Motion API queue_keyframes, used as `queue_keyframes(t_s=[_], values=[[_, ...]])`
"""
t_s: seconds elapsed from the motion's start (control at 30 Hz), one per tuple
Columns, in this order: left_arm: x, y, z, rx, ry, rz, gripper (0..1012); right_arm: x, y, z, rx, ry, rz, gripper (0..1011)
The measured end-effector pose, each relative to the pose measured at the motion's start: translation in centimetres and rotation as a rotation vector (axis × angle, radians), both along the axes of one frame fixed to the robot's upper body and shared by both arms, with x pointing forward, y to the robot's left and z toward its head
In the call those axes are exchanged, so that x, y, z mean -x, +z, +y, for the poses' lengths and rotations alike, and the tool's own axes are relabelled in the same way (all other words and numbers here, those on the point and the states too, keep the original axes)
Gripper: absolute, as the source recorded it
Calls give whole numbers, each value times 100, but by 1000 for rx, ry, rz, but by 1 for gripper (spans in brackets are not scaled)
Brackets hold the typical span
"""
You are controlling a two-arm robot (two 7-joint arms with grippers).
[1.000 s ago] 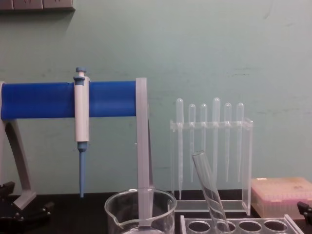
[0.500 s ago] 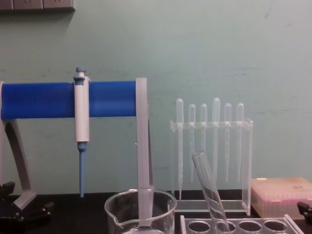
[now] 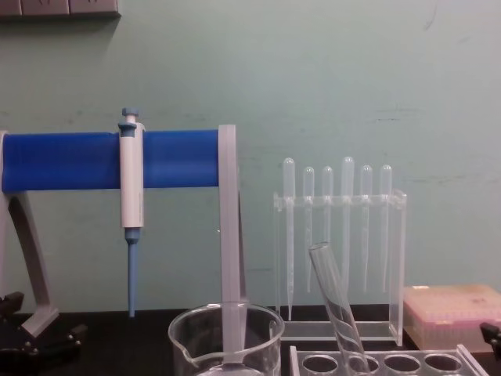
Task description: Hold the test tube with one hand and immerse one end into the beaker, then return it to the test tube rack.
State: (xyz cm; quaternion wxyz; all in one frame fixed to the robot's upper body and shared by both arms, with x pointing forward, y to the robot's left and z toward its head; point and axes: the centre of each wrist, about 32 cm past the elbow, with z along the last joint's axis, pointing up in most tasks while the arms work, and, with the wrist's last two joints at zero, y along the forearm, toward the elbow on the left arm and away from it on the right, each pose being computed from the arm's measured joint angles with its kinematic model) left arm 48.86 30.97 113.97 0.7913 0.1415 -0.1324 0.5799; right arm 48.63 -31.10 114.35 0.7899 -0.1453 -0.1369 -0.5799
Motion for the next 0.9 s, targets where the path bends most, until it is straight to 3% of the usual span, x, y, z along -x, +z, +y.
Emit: queue_keyframes(t_s=[0.23, 0.33, 0.5, 0.7, 0.9], values=[[0, 0, 0, 0, 0, 0, 1000, 194, 197, -27, 46, 13, -2, 1002], [0, 0, 0, 0, 0, 0, 1000, 344, 362, -35, 55, 65, 12, 1002], [0, 0, 0, 0, 0, 0, 1000, 489, 516, -18, 44, 168, 48, 1002], [0, 0, 0, 0, 0, 0, 1000, 594, 604, 92, 13, 316, 88, 1002], [0, 0, 0, 0, 0, 0, 1000, 543, 603, 305, -17, 419, 103, 1002]])
